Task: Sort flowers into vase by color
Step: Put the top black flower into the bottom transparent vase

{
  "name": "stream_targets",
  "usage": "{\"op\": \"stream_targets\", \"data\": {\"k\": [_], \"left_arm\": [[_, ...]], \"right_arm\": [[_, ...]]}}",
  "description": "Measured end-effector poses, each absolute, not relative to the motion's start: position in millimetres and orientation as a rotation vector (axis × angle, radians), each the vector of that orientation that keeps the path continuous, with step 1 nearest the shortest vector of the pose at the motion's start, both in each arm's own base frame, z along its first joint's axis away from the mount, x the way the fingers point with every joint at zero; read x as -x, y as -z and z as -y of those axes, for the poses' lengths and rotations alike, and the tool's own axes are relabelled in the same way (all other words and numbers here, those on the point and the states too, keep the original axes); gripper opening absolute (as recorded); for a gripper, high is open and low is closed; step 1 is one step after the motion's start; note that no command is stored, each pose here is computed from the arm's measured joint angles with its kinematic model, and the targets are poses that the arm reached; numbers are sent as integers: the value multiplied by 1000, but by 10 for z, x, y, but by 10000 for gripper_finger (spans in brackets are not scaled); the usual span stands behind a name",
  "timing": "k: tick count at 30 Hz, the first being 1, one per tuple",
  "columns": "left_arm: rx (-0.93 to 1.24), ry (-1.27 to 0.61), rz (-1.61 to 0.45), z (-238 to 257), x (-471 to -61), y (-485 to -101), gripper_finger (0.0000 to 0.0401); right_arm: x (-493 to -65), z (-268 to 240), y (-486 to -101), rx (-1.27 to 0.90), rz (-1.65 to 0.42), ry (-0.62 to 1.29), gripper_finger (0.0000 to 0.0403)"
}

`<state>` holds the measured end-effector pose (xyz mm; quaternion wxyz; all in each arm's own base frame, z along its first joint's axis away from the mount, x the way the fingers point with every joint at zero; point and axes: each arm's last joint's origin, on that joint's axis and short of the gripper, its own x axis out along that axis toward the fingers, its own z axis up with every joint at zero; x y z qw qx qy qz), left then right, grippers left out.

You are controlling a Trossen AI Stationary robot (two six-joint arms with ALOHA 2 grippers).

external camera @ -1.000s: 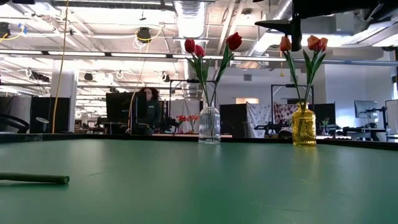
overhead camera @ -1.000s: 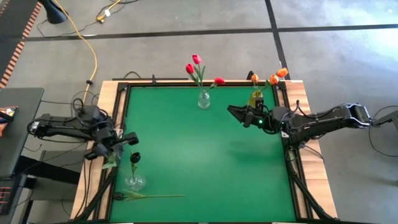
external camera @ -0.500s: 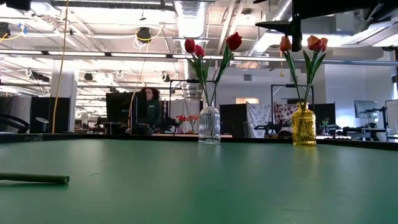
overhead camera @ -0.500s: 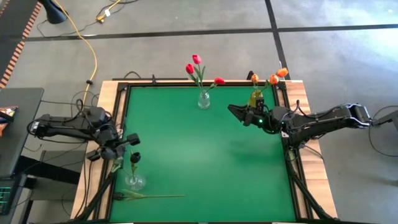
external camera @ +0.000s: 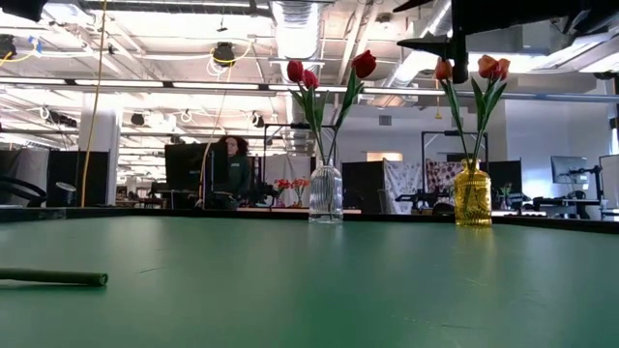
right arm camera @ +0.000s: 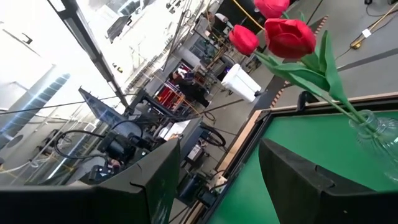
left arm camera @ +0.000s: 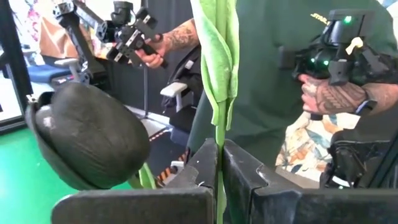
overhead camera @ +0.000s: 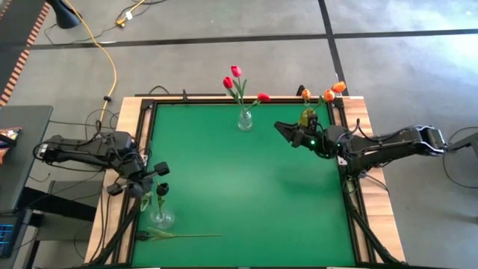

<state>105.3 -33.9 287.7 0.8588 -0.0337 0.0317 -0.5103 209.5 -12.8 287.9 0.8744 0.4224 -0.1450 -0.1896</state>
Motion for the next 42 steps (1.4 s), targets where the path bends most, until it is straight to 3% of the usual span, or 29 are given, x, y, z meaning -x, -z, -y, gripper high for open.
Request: {"op": "stream_targets", "data": {"k": [30,42], "left_arm": [[55,1009,-142,479,-1035,-2793,0],[147,972,-193,474,-1042,-2793,2]], "right_arm": [[-2094,151,-2878,-879,305,406,245],[-2094,151,-2878,-880,306,405,245]]}}
